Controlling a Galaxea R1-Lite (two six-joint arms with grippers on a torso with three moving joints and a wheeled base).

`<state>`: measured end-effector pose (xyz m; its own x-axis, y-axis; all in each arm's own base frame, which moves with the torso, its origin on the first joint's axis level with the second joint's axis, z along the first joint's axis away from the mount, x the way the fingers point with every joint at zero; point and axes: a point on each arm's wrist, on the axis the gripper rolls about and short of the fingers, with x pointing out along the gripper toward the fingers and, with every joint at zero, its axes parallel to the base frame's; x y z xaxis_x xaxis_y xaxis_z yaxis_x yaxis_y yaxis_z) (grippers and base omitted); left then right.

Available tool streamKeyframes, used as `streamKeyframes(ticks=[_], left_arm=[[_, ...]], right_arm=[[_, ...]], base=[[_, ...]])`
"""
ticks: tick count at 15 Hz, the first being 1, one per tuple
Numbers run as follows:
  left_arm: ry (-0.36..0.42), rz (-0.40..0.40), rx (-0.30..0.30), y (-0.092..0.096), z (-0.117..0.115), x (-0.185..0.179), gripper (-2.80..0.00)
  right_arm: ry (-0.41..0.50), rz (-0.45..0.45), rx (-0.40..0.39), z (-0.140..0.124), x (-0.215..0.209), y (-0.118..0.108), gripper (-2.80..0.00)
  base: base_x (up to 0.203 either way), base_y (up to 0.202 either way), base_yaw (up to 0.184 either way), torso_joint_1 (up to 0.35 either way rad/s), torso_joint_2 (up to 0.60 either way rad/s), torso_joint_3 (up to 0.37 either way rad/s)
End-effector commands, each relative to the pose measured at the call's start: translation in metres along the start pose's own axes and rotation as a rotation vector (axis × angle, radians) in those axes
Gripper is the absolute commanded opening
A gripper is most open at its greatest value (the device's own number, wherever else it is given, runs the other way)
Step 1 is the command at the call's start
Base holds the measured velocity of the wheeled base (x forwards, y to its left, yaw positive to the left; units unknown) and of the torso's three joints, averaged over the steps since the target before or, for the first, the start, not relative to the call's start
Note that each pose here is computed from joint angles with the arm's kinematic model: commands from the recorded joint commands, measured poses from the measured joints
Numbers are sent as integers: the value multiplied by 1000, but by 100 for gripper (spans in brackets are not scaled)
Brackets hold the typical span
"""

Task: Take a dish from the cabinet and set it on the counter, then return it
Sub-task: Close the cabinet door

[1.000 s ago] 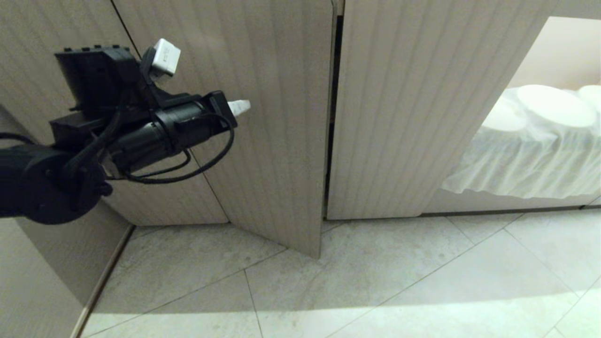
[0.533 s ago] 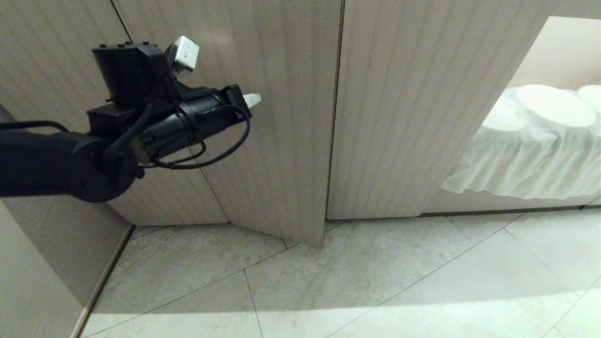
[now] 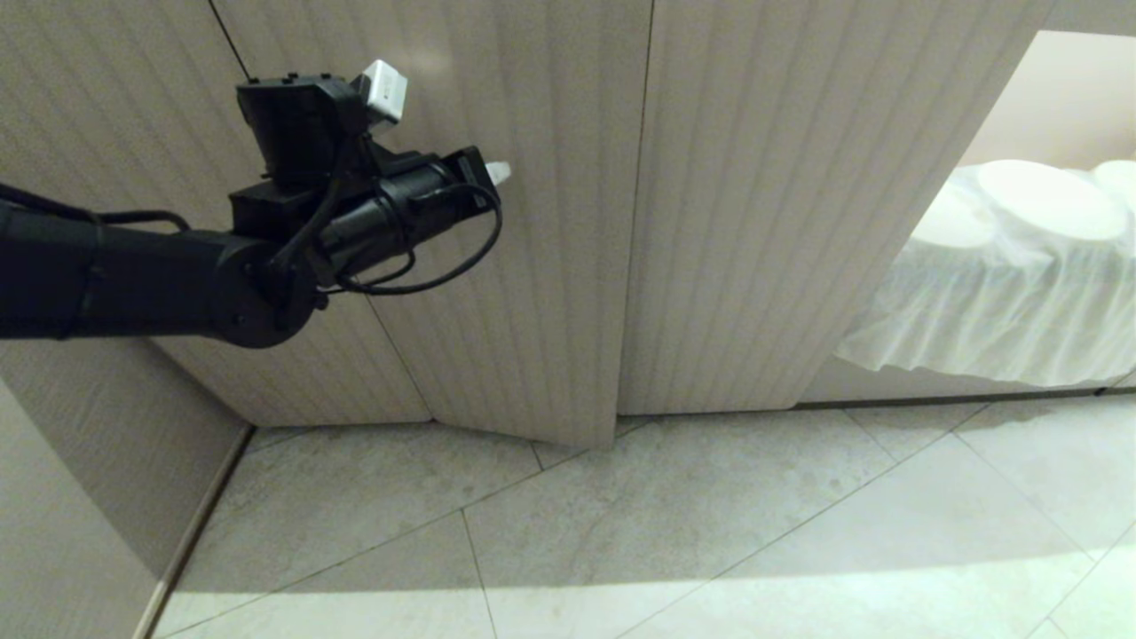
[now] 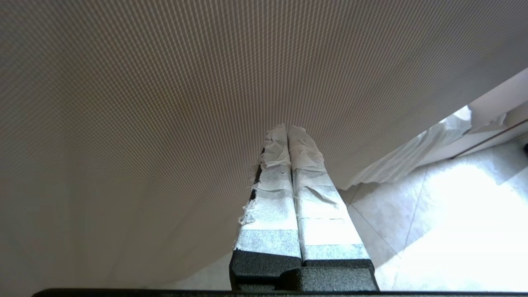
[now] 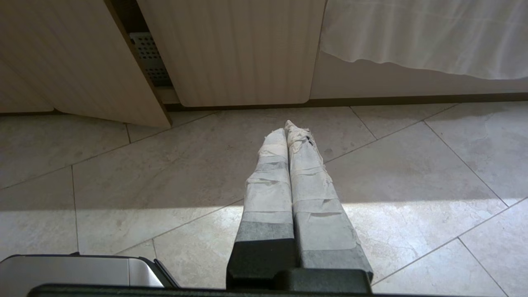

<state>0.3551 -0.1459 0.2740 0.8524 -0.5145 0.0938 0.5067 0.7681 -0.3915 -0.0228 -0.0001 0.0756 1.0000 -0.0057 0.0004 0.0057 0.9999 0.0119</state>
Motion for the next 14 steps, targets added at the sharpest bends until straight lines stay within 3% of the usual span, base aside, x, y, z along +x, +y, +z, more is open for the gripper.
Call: streamKeyframes(ticks=[1,14], left_arm=[[6,1,0,5,-7,13,-280],[-45,70,53,19,-16,47,-280]], right_arm=[[-1,0,0,0,0,0,-280],[-1,0,0,0,0,0,-280]], base=[[0,0,0,0,0,0],[0,0,0,0,0,0]])
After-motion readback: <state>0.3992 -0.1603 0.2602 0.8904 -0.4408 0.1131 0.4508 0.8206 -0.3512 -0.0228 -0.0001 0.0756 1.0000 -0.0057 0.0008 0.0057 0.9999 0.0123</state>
